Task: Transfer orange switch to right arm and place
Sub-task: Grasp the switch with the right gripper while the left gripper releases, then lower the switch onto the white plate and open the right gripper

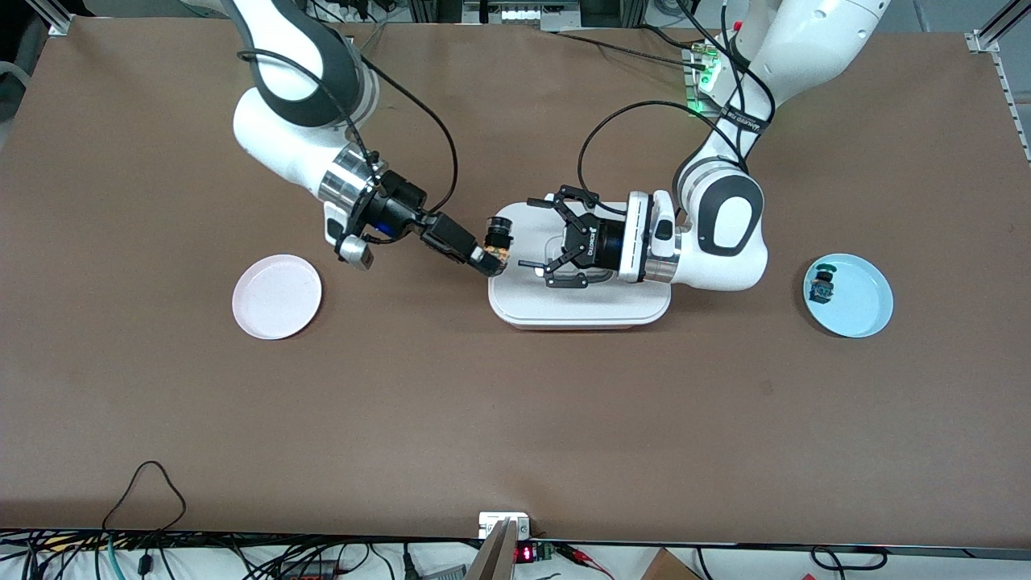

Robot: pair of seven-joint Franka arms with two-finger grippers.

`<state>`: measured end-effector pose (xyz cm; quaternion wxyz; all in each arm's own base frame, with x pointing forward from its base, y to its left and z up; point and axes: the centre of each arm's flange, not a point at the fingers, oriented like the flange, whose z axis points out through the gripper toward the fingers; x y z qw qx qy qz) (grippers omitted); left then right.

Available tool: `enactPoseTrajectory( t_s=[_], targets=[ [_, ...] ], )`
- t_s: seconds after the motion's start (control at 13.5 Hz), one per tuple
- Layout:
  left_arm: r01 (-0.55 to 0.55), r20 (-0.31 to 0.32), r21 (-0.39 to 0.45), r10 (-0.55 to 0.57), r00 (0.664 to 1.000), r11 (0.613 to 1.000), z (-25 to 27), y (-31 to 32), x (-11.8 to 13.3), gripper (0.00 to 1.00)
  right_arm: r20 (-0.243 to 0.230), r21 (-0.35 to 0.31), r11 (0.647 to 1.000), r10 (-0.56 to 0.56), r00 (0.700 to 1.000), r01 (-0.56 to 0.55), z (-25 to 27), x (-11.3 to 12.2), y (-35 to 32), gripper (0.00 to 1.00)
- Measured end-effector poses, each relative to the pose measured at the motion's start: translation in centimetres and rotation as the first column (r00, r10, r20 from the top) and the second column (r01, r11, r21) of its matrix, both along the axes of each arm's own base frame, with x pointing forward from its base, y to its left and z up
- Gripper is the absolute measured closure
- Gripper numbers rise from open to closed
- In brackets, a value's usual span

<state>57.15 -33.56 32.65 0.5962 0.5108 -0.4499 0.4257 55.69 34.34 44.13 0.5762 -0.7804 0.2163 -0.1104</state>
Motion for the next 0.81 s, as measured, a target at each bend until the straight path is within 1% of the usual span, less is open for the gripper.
enactPoseTrajectory(
  t_s=[0.07, 0.22, 0.3, 0.37, 0.44, 0.52, 0.59, 0.67, 0.74, 0.81],
  targets=[
    [0.0, 0.0, 0.0, 0.0, 1.0, 1.0, 0.0, 0.0, 0.0, 0.0, 0.017, -0.029, 0.999, 0.038, 0.999, -0.038, -0.3, 0.9, -1.4, 0.67],
    [0.0, 0.0, 0.0, 0.0, 1.0, 1.0, 0.0, 0.0, 0.0, 0.0, 0.034, -0.12, 0.984, 0.139, 0.99, -0.134, -1.7, 2.9, -5.5, 0.67],
    [0.0, -0.001, 0.0, 0.0, 1.0, 1.0, 0.0, 0.0, 0.0, 0.0, 0.026, -0.176, 0.966, 0.197, 0.98, -0.19, -2.4, 3.7, -8.0, 0.67],
    [-0.001, -0.001, 0.001, 0.001, 1.0, 1.0, -0.1, 0.1, 0.0, 0.0, 0.005, -0.235, 0.94, 0.255, 0.967, -0.247, -3.1, 4.5, -10.7, 0.67],
    [-0.004, -0.001, 0.002, 0.004, 1.0, 1.0, -0.1, 0.3, 0.1, 0.0, -0.028, -0.302, 0.904, 0.31, 0.95, -0.304, -3.7, 5.0, -13.7, 0.67],
    [-0.011, -0.003, 0.003, 0.011, 1.0, 1.0, -0.2, 0.7, 0.3, 0.0, -0.065, -0.37, 0.859, 0.356, 0.932, -0.353, -4.2, 5.5, -16.7, 0.67],
    [-0.02, -0.005, 0.006, 0.02, 1.0, 1.0, -0.4, 1.2, 0.5, 0.0, -0.105, -0.443, 0.804, 0.393, 0.913, -0.397, -4.6, 5.7, -19.7, 0.67],
    [-0.03, -0.009, 0.008, 0.03, 0.999, 1.0, -0.6, 1.9, 0.7, 0.0, -0.152, -0.516, 0.737, 0.422, 0.894, -0.436, -4.8, 5.7, -23.0, 0.67],
    [-0.04, -0.015, 0.011, 0.041, 0.999, 0.999, -0.8, 2.5, 0.9, 0.0, -0.203, -0.575, 0.67, 0.44, 0.875, -0.47, -4.7, 5.5, -26.2, 0.67],
    [-0.05, -0.021, 0.014, 0.05, 0.999, 0.999, -1.2, 3.2, 1.0, 0.0, -0.251, -0.62, 0.606, 0.448, 0.858, -0.498, -4.5, 5.1, -28.9, 0.67]
  ],
)
